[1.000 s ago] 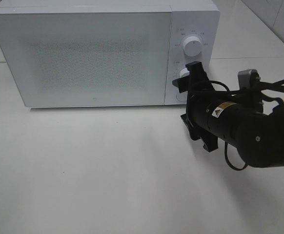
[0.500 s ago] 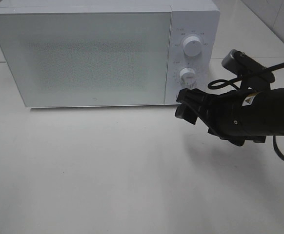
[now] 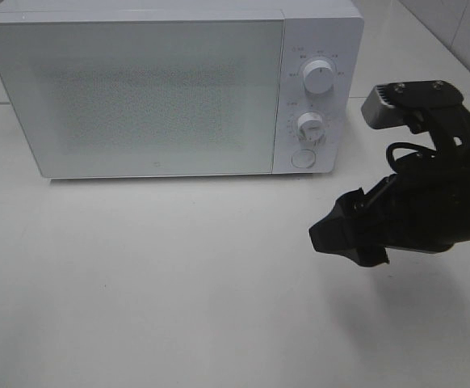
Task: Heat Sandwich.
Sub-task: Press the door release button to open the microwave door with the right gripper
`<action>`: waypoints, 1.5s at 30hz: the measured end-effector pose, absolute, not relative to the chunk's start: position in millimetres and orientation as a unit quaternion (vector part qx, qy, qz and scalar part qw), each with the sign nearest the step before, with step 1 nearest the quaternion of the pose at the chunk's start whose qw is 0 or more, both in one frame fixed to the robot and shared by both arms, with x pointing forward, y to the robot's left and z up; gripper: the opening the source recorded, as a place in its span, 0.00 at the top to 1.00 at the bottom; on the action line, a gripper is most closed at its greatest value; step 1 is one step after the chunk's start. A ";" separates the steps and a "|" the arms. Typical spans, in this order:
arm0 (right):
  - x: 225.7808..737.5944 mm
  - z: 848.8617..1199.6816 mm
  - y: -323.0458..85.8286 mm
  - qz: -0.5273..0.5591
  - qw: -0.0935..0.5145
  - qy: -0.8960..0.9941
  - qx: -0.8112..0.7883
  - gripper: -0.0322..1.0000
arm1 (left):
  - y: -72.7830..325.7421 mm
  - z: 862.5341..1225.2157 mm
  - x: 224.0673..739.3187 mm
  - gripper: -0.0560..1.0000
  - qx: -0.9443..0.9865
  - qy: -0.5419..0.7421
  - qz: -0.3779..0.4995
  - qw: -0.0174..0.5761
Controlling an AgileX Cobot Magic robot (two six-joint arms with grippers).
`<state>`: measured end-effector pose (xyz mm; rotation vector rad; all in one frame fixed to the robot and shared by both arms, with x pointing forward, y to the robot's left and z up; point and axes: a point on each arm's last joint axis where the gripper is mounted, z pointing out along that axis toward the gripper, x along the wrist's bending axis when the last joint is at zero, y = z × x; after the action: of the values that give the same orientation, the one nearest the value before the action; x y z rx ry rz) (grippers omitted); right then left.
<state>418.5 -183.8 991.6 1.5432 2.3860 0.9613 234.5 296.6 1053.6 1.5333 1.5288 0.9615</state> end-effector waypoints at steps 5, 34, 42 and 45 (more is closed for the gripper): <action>399.5 1007.1 -190.1 0.319 0.061 0.813 0.483 0.24 | 296.6 1053.6 234.5 0.01 0.600 0.598 0.376 0.377; 261.8 1095.9 -274.0 0.342 0.161 0.825 0.421 0.24 | 296.6 1053.6 234.5 0.01 0.600 0.598 0.376 0.377; 244.3 1096.1 -295.8 0.346 0.236 0.754 0.506 0.24 | 296.6 1053.6 234.5 0.01 0.600 0.598 0.376 0.377; 234.0 1096.2 -302.9 0.344 0.285 0.714 0.538 0.24 | 296.6 1053.6 234.5 0.01 0.600 0.598 0.376 0.377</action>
<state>234.0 -302.9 1096.2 1.4399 1.9108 0.9207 234.5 296.6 1053.6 1.5333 1.5288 0.9615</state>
